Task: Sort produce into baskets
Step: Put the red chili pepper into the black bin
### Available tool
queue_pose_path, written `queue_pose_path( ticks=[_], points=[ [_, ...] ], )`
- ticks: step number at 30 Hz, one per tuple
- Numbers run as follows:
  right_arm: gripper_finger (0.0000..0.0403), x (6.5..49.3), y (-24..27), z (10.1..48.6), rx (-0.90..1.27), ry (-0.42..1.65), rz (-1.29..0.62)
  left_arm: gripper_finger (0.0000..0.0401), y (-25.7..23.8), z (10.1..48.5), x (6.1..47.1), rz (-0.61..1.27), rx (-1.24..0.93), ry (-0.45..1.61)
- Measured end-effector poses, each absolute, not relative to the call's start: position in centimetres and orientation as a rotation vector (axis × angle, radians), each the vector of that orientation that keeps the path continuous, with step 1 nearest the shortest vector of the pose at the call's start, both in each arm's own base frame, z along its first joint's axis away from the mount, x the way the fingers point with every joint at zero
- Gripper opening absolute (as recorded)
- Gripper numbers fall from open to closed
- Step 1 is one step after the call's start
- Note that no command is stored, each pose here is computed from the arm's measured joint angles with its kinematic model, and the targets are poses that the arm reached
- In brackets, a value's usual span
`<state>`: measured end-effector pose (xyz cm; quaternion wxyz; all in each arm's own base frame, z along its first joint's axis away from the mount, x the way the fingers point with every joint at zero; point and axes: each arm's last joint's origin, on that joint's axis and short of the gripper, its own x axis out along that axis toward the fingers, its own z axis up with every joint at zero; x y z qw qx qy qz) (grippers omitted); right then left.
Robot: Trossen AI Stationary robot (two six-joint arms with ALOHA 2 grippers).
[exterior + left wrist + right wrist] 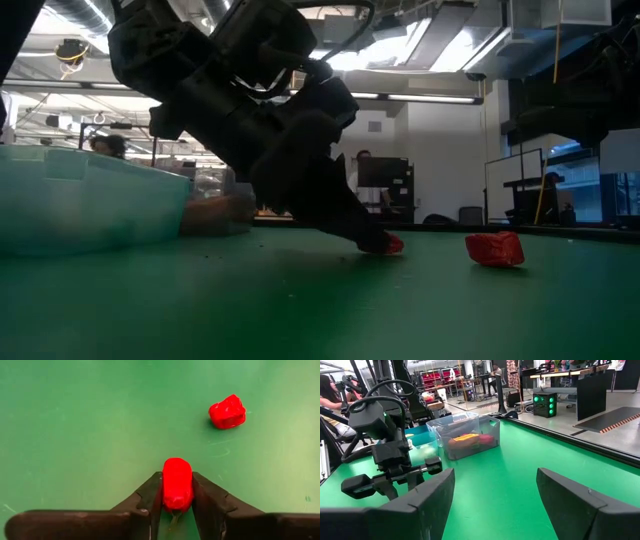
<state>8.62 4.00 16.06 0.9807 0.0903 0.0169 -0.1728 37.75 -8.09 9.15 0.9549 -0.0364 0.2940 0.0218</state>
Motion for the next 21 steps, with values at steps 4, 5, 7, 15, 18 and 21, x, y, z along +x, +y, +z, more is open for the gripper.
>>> queue_pose_path(
  ticks=[4, 5, 7, 15, 18, 21],
  points=[
    [0.0280, 8.6, 4.0, 16.1, 0.183, 0.034, -0.348, 0.0093, -8.1, 10.4, 37.7, 0.041, -0.082, 0.567],
    [0.0280, 8.6, 4.0, 16.1, 0.182, 0.034, -0.347, 0.0093, -8.0, 10.9, 37.7, 0.042, -0.083, 0.564],
    [0.0280, 8.6, 4.0, 16.1, 0.182, 0.034, -0.347, 0.0094, -7.8, 12.1, 37.5, 0.050, -0.097, 0.558],
    [0.0280, 8.6, 4.0, 16.1, 0.182, 0.034, -0.348, 0.0088, -4.6, 18.2, 34.6, 0.379, -0.122, 0.593],
    [0.0280, 8.6, 4.0, 16.1, 0.182, 0.034, -0.348, 0.0087, -3.2, 20.0, 32.5, 0.575, -0.118, 0.631],
    [0.0280, 8.6, 4.0, 16.1, 0.182, 0.034, -0.347, 0.0087, -1.9, 21.3, 30.1, 0.768, -0.144, 0.662]
  ],
)
